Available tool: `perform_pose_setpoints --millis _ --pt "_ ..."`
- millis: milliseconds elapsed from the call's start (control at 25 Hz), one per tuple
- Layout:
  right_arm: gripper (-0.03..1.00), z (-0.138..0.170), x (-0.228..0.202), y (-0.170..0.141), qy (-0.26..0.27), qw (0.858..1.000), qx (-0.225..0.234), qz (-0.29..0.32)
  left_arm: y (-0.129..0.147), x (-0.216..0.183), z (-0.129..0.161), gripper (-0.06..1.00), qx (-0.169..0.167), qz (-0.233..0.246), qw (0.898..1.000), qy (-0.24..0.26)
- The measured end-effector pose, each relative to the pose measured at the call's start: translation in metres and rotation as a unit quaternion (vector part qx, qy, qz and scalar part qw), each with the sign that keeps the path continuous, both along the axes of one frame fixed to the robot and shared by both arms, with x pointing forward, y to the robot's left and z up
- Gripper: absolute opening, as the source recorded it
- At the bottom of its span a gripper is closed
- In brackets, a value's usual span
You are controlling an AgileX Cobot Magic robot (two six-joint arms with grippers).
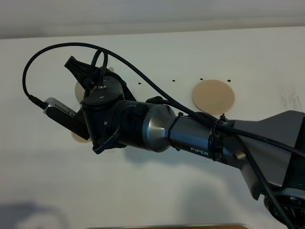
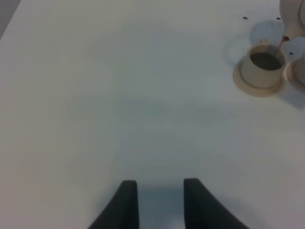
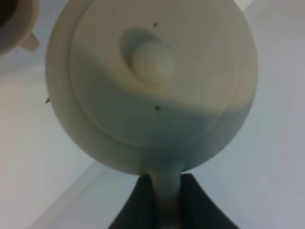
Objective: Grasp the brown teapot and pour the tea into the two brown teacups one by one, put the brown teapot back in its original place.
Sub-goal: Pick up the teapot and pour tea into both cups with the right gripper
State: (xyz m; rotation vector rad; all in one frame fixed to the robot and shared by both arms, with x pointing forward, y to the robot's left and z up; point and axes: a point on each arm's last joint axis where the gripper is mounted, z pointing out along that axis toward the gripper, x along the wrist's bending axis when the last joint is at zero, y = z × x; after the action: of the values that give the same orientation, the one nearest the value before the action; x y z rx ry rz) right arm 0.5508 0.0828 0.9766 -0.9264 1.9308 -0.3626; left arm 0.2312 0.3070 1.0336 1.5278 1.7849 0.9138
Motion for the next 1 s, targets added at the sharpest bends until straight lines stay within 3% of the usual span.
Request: perform_pose_setpoints --millis 320,680,840,1000 --pt "0.09 -0.0038 -0.0026 -0.0003 0.028 0.999 0.019 -0.015 0.0 0.0 0.0 0.3 0.0 0.0 1.0 0.0" --pt "0.09 -0.0069 -0.0049 -0.0003 0.062 0.989 0.111 -0.079 0.0 0.0 0.0 0.3 0.0 0.0 1.0 0.0" --pt "0.09 -0.0081 -0.0058 -0.0003 0.079 0.974 0.172 -0.123 0.0 0.0 0.0 0.3 0.0 0.0 1.0 0.0" --pt "0.09 -0.0093 -0.0067 -0.0014 0.094 0.95 0.239 -0.18 0.0 0.0 0.0 0.3 0.0 0.0 1.0 0.0"
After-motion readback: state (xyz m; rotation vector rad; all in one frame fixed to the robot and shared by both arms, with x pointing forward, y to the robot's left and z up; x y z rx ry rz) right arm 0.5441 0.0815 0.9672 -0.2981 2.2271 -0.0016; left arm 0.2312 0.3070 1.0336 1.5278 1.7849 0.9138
